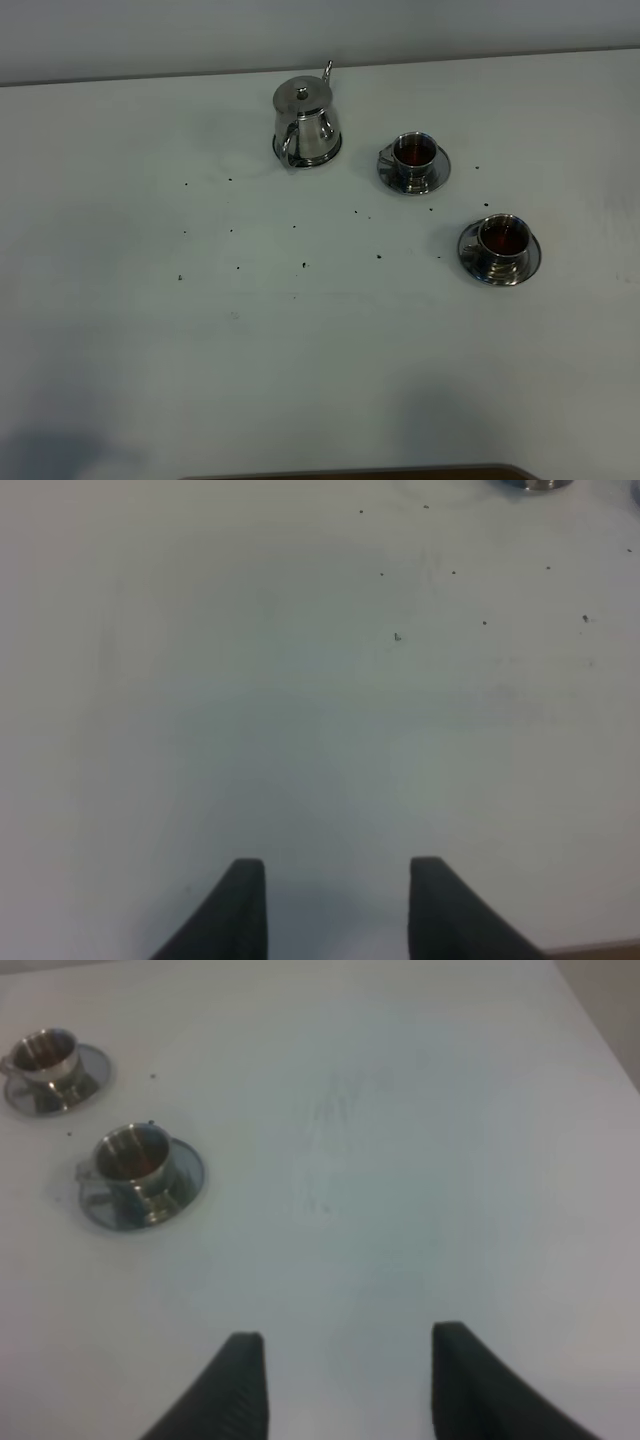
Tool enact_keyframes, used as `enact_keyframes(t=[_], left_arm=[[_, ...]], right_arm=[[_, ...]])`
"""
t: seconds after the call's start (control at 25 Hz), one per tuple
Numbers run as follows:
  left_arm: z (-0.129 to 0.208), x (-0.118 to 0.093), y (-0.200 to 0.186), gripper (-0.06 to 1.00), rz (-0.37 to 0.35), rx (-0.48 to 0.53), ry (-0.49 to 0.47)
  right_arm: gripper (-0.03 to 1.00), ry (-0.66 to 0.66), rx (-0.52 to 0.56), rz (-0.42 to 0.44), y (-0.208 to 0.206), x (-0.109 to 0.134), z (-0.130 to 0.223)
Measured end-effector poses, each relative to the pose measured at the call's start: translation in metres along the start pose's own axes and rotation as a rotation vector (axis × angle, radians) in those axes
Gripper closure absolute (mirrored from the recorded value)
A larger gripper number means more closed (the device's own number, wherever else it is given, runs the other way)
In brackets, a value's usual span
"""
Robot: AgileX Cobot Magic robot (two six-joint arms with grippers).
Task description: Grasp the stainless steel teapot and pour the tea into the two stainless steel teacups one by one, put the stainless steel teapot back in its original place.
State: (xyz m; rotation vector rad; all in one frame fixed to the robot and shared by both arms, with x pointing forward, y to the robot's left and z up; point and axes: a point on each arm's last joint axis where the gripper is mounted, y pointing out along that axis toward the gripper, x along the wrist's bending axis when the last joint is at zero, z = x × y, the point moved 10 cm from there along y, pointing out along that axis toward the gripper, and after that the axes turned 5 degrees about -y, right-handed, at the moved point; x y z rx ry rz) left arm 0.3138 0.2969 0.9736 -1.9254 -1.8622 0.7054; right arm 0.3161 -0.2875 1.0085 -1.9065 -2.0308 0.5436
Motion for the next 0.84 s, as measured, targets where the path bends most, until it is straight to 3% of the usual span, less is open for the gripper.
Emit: enact_keyframes(t=[0.84], left_arm=[[0.0,0.0,0.0,0.54,0.0,0.0,0.0]], right_arm=[[0.58,0.0,0.0,0.0,0.0,0.0,0.0]])
